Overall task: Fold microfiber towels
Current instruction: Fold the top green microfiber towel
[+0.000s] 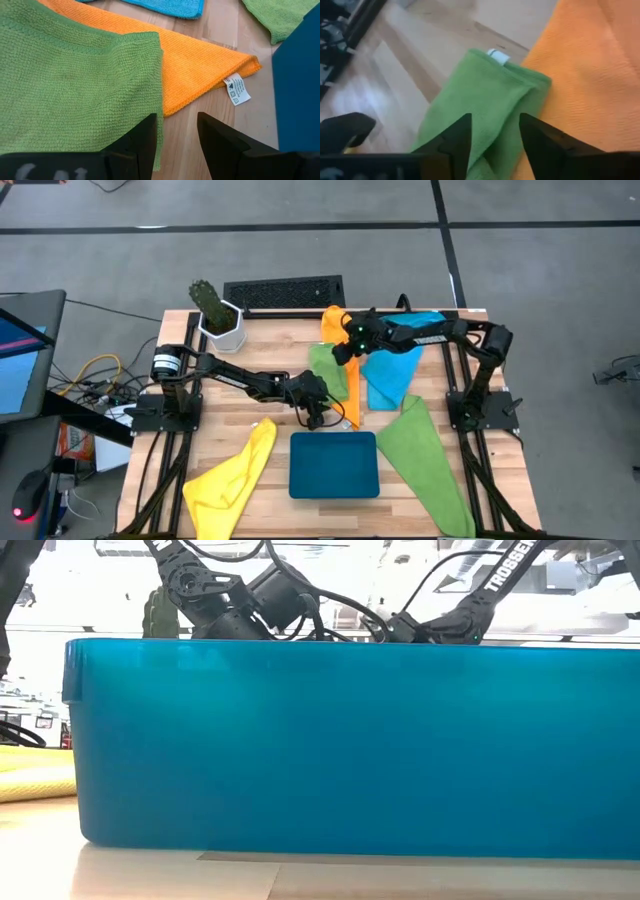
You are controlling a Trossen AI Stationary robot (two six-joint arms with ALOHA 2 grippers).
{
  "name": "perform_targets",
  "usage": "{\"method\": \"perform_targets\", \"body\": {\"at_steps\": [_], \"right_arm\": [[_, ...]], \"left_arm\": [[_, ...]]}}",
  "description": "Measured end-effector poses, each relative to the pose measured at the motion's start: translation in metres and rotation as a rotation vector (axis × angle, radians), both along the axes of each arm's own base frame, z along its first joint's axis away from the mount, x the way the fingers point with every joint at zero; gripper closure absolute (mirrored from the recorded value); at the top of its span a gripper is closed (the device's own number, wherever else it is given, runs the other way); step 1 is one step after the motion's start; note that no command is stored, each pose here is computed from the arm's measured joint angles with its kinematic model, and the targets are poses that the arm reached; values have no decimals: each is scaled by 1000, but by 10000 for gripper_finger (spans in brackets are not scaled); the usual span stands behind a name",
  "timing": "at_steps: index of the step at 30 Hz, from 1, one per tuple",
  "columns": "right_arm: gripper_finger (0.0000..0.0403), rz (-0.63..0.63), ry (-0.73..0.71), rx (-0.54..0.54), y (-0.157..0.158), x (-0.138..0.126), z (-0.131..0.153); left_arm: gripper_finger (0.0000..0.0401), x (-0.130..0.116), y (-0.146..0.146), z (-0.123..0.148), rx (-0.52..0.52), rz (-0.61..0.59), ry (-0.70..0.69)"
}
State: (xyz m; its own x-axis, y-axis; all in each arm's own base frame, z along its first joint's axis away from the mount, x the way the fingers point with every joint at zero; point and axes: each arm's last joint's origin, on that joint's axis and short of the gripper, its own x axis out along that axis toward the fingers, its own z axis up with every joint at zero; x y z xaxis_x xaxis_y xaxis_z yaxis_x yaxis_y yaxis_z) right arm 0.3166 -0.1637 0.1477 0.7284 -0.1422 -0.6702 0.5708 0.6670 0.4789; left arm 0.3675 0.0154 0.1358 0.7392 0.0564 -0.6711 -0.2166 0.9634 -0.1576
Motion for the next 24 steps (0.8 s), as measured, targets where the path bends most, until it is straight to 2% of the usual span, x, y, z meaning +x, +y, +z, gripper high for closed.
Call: {"method": "perform_targets", "body": {"at_steps": [4, 10, 14, 18, 19, 24], "right_arm": [[202, -1, 37, 0, 6, 3, -9], [229, 24, 22, 35, 5, 8, -22], [279, 37, 12, 28, 8, 10, -20], [373, 47, -17, -11, 6, 9, -10], [385, 48, -21, -22, 5, 8, -7], [385, 19, -44, -45, -2, 2, 6]], "left_arm": [[269, 0, 0, 0, 0, 0, 0], [269, 0, 0, 0, 0, 0, 2], [269, 0, 0, 0, 0, 0, 4], [269, 0, 0, 0, 0, 0, 4], [269, 0, 0, 0, 0, 0, 4], [269, 0, 0, 0, 0, 0, 4]]}}
